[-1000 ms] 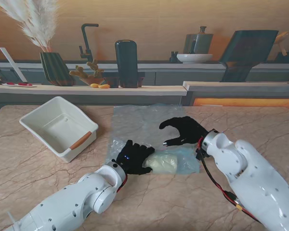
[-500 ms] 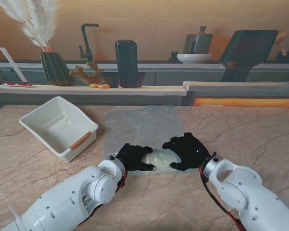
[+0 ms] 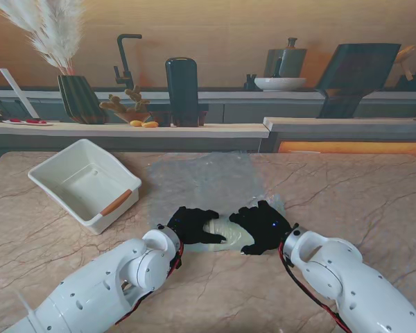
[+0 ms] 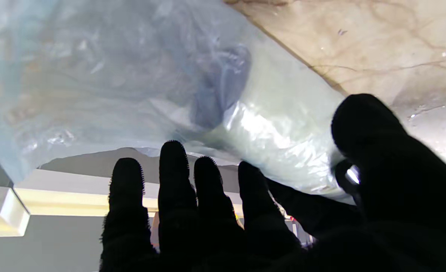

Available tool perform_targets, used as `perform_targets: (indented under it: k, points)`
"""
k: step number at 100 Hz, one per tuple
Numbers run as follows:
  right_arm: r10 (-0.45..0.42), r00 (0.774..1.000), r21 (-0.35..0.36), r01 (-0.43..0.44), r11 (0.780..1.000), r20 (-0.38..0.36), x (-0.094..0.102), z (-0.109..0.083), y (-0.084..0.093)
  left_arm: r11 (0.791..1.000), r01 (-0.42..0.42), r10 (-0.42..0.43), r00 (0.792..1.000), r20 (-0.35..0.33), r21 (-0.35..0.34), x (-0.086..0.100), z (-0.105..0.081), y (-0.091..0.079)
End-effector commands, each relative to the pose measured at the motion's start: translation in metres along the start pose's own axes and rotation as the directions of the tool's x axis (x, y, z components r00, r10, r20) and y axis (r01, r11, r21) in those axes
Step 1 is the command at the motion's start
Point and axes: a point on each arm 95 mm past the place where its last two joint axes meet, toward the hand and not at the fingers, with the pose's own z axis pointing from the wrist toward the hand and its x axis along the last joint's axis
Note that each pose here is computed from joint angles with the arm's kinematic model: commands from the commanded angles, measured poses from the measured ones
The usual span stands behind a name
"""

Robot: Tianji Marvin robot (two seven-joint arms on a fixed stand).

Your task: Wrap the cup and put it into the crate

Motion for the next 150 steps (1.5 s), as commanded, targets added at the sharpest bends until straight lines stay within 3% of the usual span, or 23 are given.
perform_targets:
  k: [1, 13, 37, 61, 79, 94, 111, 127, 150]
  points:
    - [-0.002, 1.0, 0.031, 0.002, 1.0, -0.009, 0.003, 0.007, -0.006, 0.997, 0.017, -0.014, 0.999, 0.036, -0.073, -0.009, -0.005, 0.032]
    - [-0.021, 1.0, 0.072, 0.022, 0.997, -0.016, 0.005, 0.023, -0.015, 0.997, 0.023, -0.019, 0.999, 0.045, -0.071, -0.011, -0.004, 0.035]
    - [0.02, 0.999, 0.18, -0.012, 0.984, -0.042, 0.007, 0.049, -0.03, 0.999, 0.032, -0.031, 0.998, 0.056, -0.024, -0.014, -0.005, 0.033]
    - [0.076, 0.996, 0.256, -0.06, 0.965, -0.053, -0.002, 0.06, -0.03, 0.985, 0.015, -0.019, 1.0, 0.017, 0.173, -0.012, -0.027, 0.008]
    - [0.123, 0.991, 0.323, -0.099, 0.941, -0.054, -0.009, 0.066, -0.027, 0.955, -0.077, 0.103, 0.992, -0.074, 0.287, -0.002, -0.049, -0.003]
    - [0.184, 0.982, 0.391, -0.149, 0.908, -0.051, -0.014, 0.071, -0.026, 0.941, -0.202, 0.241, 0.963, -0.121, 0.271, 0.004, -0.061, 0.002]
    - [0.234, 0.97, 0.446, -0.185, 0.876, -0.058, -0.022, 0.077, -0.025, 0.923, -0.332, 0.358, 0.926, -0.121, 0.196, 0.005, -0.058, 0.015]
    - [0.308, 0.95, 0.503, -0.244, 0.829, -0.047, -0.029, 0.083, -0.025, 0.929, -0.346, 0.36, 0.928, -0.098, 0.133, 0.001, -0.047, 0.025]
    - [0.43, 0.903, 0.585, -0.358, 0.727, 0.018, -0.035, 0.087, -0.026, 0.929, -0.357, 0.364, 0.929, -0.071, 0.093, -0.006, -0.039, 0.037]
